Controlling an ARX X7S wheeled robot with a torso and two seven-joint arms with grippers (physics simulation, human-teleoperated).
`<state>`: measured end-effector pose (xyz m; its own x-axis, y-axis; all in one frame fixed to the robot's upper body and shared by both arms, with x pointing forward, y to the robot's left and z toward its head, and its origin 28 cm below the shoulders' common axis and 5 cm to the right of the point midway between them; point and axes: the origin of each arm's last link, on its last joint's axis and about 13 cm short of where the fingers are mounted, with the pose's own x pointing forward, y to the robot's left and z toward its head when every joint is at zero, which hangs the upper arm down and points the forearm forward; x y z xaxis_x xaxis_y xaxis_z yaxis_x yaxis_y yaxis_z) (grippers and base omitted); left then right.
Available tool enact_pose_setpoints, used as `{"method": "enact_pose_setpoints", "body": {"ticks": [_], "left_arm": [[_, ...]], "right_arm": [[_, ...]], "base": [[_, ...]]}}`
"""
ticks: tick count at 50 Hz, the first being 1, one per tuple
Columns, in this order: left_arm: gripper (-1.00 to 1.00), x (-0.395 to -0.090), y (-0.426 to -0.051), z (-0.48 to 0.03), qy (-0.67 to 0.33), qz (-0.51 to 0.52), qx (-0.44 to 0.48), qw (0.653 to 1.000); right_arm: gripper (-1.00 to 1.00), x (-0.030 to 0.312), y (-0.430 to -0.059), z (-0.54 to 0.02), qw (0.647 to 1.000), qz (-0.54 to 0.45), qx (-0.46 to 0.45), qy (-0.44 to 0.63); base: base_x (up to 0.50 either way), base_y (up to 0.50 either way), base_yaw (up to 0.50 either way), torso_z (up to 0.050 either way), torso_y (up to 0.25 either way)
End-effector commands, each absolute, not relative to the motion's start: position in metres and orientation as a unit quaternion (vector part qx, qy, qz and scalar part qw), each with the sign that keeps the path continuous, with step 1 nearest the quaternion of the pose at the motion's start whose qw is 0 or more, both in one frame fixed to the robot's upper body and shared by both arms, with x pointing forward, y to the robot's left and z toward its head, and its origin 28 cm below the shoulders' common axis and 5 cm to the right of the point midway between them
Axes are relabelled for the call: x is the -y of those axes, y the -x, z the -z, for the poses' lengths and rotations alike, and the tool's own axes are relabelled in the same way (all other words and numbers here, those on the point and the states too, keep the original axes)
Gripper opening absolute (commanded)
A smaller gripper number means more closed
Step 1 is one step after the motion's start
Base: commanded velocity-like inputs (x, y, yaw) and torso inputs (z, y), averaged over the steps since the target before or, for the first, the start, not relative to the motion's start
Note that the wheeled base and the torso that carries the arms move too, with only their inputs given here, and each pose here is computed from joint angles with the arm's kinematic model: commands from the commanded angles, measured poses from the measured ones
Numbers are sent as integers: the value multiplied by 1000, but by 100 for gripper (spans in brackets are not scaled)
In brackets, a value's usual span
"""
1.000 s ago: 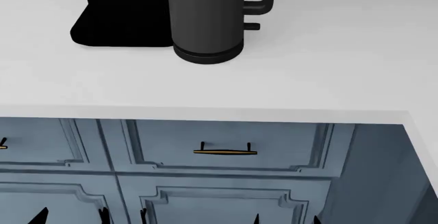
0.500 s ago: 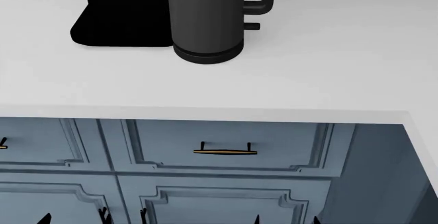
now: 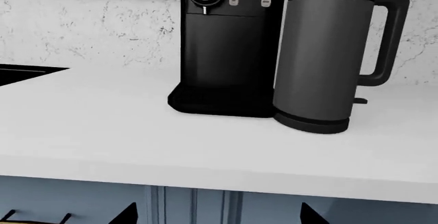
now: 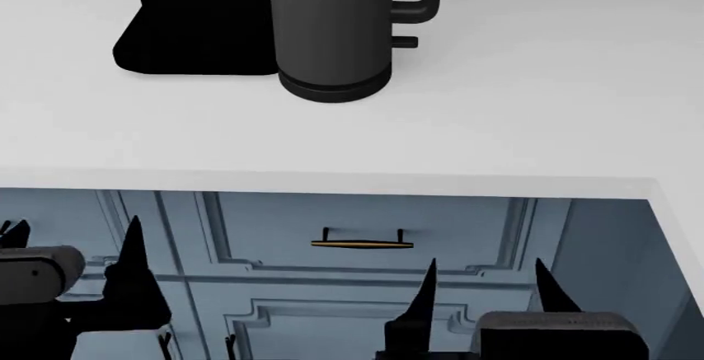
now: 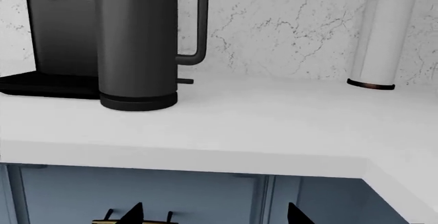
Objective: Press the button to open the lid of the electric kettle.
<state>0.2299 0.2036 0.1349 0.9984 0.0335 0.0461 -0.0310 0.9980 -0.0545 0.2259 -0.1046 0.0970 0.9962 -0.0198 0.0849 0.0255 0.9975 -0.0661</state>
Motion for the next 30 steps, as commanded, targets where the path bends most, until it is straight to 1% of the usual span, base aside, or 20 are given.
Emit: {"method": "enact_pose_setpoints", "body": {"ticks": [1, 8, 15, 21, 24, 30], "left_arm": [[100, -203, -221, -193, 30, -4, 45, 999], [100, -201, -219, -192, 20, 7, 14, 1000], [100, -200, -215, -191, 7, 12, 5, 1000], [100, -200, -213, -188, -2, 18, -3, 1000], [100, -203, -214, -188, 0, 14, -5, 1000], [100, -209, -214, -191, 7, 1, 0, 1000]], "right_arm": [[100, 111, -222, -152, 997, 10, 61, 47], [100, 108, -219, -182, 996, 16, 78, 47], [100, 107, -215, -185, 996, 14, 79, 31], [100, 107, -211, -190, 997, 10, 61, 38], [100, 108, -212, -187, 998, 13, 45, 38], [100, 106, -210, -191, 998, 11, 43, 41]], "base": [[0, 0, 0, 0, 0], [0, 0, 0, 0, 0], [0, 0, 0, 0, 0], [0, 0, 0, 0, 0], [0, 0, 0, 0, 0], [0, 0, 0, 0, 0]]}}
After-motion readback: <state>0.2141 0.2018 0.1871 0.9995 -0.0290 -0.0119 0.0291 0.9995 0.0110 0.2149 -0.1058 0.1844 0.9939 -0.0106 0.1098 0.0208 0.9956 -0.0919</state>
